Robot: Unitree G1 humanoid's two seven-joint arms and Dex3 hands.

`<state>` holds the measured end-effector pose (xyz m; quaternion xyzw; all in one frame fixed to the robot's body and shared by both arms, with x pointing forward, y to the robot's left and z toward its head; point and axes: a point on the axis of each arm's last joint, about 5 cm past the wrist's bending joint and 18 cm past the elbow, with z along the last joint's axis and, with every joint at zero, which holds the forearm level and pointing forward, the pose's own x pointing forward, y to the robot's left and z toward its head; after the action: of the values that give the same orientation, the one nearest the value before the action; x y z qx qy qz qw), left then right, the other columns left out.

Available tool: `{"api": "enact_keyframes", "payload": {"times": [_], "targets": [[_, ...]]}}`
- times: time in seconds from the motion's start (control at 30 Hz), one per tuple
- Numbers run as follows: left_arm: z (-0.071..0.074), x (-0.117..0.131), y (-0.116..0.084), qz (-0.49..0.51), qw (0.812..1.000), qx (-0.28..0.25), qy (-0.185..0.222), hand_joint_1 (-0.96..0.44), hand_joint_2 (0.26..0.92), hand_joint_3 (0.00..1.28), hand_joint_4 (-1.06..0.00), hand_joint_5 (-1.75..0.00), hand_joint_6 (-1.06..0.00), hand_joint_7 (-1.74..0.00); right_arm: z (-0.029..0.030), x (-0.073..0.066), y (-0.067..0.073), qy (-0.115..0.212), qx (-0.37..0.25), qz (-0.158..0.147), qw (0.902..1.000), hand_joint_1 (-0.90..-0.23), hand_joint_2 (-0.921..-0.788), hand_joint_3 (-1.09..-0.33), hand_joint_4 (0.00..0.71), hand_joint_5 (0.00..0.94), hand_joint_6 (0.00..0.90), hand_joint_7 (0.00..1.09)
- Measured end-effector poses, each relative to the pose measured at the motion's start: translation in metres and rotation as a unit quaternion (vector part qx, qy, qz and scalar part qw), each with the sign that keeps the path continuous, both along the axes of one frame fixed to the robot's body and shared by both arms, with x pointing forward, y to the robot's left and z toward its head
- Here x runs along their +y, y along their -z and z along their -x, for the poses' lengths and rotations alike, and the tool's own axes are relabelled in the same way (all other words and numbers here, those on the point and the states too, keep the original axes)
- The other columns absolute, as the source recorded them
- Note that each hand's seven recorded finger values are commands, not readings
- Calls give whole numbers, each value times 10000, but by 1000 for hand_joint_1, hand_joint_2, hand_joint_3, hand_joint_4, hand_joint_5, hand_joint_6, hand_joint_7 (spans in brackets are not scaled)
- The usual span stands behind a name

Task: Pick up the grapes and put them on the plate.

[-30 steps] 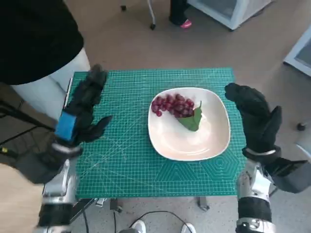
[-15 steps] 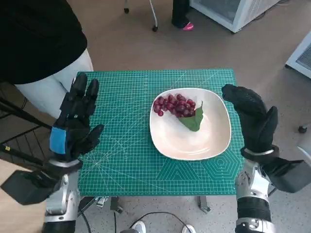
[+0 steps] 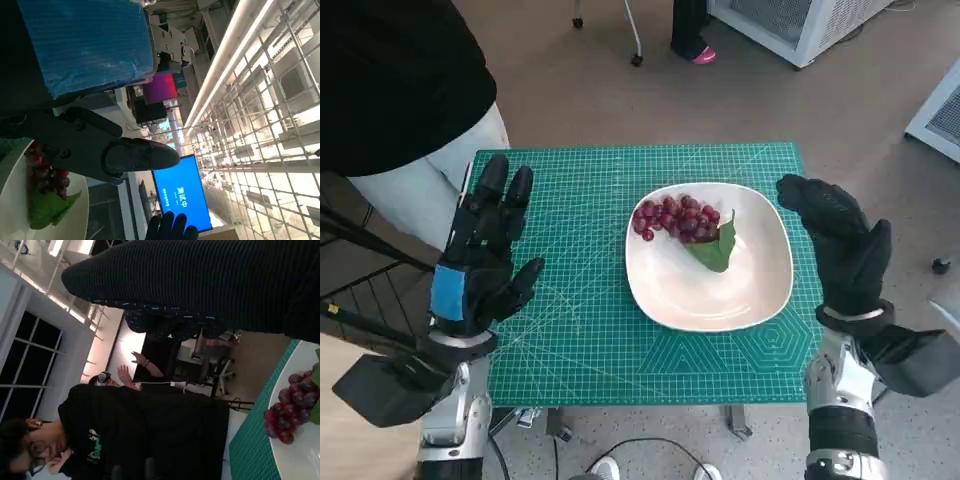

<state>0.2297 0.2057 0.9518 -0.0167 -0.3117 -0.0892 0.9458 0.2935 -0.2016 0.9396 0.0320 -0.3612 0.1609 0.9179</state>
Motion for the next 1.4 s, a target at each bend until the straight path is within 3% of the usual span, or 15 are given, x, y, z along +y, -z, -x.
{"api": "enact_keyframes", "payload": {"times": [0.93,1.03,1.27,1.4], "targets": [[7,-28,74,-13,9998,157,106,-402,921,278,-173,-12,-170,-169,-29,-13,-1,-36,5,13,10000,-422,-921,-500,608,1,515,4],[5,-31,84,-54,9998,188,71,-347,921,273,-181,-14,-176,-179,-38,-11,-13,-36,-21,5,10000,-422,-921,-499,608,1,515,4],[6,-60,91,-267,9994,170,-141,-20,920,250,-271,-22,-158,-292,-41,-11,-11,-29,-30,-5,10000,-422,-921,-498,609,1,516,4],[4,-79,94,-354,9991,178,-165,21,919,209,-323,-20,-122,-374,-42,-11,-6,-44,-25,0,10000,-421,-921,-499,609,1,515,3]]}}
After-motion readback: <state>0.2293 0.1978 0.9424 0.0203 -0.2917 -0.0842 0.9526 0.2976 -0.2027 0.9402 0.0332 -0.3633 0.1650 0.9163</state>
